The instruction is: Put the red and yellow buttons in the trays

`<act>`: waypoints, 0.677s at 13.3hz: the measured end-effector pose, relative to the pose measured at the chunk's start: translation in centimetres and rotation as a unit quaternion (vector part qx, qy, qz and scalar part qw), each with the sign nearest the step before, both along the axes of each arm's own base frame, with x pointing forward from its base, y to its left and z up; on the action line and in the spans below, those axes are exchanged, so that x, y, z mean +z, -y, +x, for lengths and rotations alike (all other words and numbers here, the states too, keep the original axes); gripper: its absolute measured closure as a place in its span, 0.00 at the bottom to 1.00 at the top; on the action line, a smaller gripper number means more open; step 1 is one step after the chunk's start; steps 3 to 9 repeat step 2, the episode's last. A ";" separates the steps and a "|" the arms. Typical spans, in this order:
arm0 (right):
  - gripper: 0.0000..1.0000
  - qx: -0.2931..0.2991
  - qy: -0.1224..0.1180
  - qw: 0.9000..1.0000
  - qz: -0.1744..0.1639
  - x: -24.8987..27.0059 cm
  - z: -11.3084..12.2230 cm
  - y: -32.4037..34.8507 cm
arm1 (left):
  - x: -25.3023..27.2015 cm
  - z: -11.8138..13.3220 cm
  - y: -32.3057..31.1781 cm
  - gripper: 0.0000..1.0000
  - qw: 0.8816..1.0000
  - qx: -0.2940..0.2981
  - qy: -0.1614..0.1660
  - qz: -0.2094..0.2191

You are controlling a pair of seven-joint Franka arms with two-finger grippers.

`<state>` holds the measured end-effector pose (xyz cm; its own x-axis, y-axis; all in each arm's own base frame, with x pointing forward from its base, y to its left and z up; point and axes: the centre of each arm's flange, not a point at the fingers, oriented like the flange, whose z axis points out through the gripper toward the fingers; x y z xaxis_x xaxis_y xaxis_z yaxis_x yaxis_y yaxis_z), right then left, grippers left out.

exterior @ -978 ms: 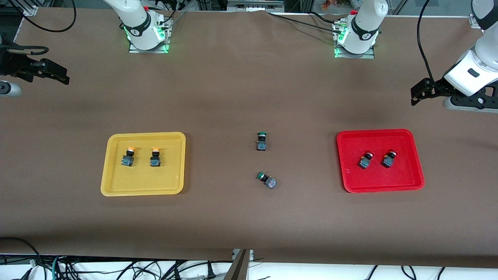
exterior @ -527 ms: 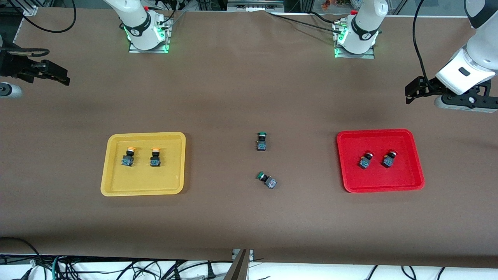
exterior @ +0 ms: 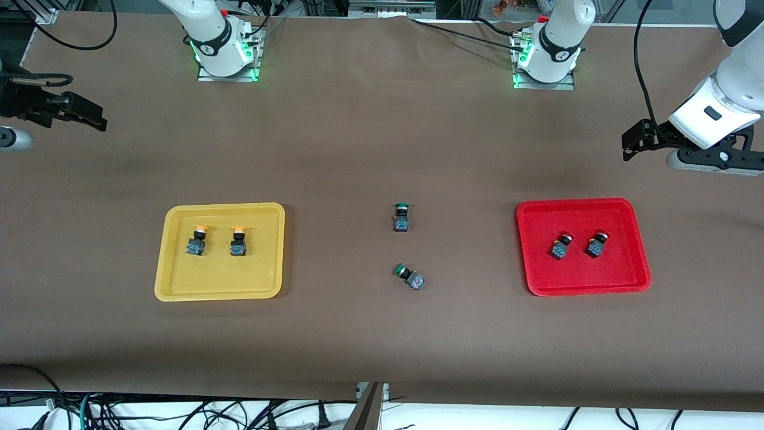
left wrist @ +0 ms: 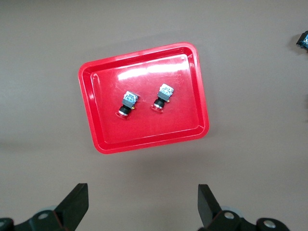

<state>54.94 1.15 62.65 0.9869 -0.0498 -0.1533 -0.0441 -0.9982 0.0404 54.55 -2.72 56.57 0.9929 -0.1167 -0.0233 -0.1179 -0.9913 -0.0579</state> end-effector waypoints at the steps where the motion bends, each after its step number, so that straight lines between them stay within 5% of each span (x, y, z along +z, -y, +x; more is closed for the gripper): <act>1: 0.00 0.000 0.000 1.000 0.000 0.0 0.0 0.0 | 0.0 0.0 0.0 0.00 1.000 0.000 0.000 0.000; 9: 0.00 0.000 0.000 1.000 0.000 0.0 0.0 0.0 | 0.0 0.0 0.0 0.00 1.000 0.000 -0.001 0.000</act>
